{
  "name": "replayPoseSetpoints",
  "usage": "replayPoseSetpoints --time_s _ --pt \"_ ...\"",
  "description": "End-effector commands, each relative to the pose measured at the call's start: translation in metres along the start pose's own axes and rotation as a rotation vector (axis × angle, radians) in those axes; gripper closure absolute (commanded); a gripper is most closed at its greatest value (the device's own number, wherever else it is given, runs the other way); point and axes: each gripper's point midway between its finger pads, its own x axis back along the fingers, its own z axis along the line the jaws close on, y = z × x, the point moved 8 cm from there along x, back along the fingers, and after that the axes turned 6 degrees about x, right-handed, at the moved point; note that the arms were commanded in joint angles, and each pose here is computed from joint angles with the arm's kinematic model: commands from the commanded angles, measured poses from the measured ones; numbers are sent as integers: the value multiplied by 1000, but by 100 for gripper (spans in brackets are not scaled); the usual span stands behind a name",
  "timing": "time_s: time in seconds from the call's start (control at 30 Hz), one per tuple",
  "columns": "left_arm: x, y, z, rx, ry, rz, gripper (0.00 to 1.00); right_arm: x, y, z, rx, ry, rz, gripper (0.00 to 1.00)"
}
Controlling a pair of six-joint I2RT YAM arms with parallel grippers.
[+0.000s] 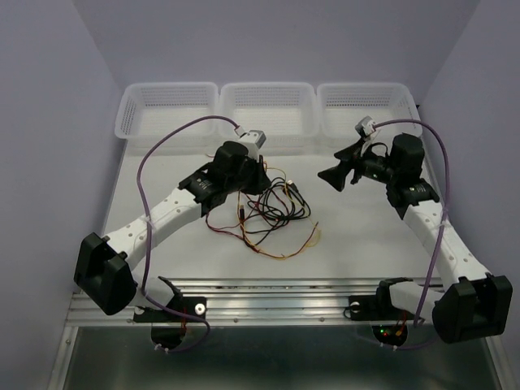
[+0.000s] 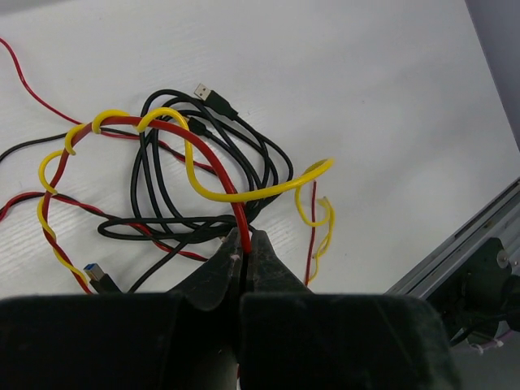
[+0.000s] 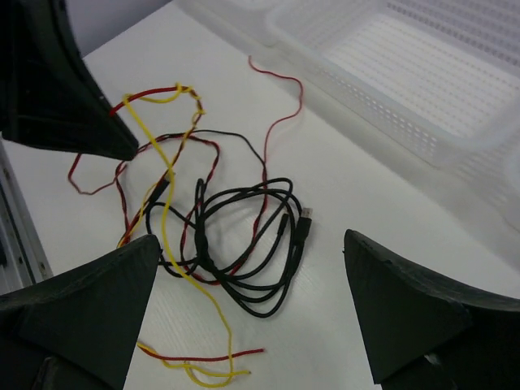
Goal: Untangle the cables
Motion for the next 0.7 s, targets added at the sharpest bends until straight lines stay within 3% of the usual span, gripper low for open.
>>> replayPoseSetpoints --time_s 0.0,0.13,0.33,0.57,0.63,0.67 --pt "-2 -1 -4 -1 -46 6 100 -15 13 36 186 304 -11 0" --pt "-2 -2 -7 4 -65 16 100 -44 11 58 259 313 32 0" --pt "-2 -6 -10 3 -76 29 100 -81 27 55 226 264 22 0" --pt "-3 -8 -12 5 -94 43 100 -122 10 65 220 390 102 0" --pt "-3 -9 -12 4 -95 43 100 -127 10 62 223 373 97 9" --pt "-3 -8 -12 4 -93 42 100 -129 9 64 211 362 103 30"
